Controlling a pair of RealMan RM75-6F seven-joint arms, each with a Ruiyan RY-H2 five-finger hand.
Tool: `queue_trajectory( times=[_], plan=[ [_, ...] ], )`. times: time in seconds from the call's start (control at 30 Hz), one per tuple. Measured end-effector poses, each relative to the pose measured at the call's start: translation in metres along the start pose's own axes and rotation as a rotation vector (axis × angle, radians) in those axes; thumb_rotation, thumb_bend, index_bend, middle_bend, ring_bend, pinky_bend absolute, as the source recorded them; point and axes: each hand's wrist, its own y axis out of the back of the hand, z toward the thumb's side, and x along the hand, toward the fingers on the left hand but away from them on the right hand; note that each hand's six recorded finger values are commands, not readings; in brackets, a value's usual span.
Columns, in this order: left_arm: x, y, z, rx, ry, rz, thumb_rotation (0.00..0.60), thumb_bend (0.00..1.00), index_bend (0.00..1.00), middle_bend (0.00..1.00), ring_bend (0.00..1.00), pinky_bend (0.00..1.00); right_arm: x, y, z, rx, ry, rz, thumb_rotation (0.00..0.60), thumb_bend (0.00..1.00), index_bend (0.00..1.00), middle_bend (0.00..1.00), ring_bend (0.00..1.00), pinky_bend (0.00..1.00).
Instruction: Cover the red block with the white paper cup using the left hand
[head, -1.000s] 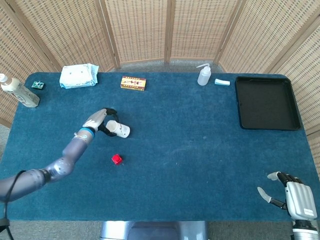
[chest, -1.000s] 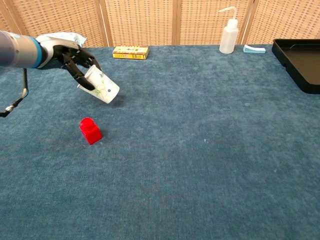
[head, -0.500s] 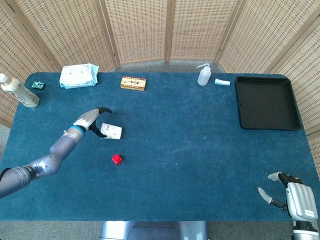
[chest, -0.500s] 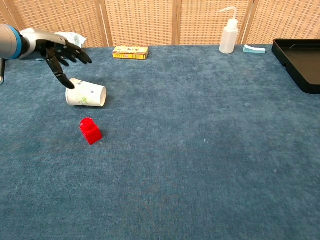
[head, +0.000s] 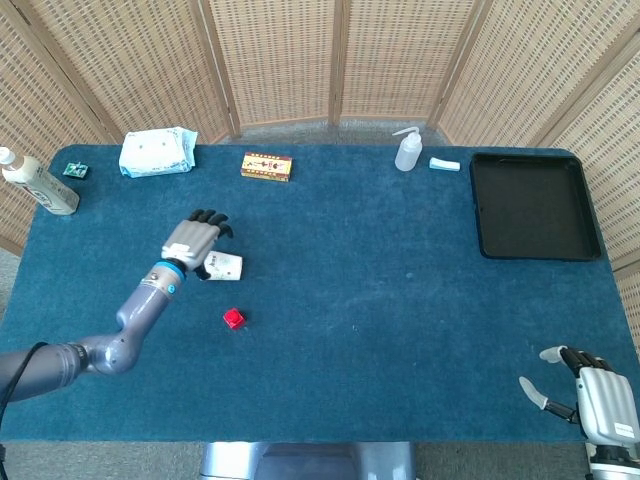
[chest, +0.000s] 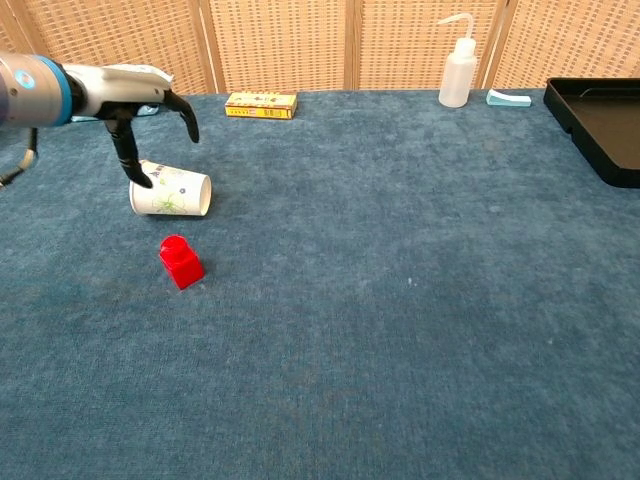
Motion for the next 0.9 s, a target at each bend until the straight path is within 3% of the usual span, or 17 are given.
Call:
queue_trajectory(
  times=[0.57,0.9],
  plan=[
    [0.012,-0.023,0.025,0.011,0.013,0.0,0.6,0.19,0.28,0.1,0.0,0.03,0.004,0.002,-0.006,0.005,-0.018,-0.003,0.143,0.28,0.4,0.42,0.4,0.38],
    [0.014,-0.039,0.025,0.02,0.034,-0.009,0.6,0.24,0.4,0.1,0.0,0.03,0.004,0.002,-0.009,0.003,-0.029,0.001,0.143,0.28,0.4,0.42,0.4,0.38]
  ],
)
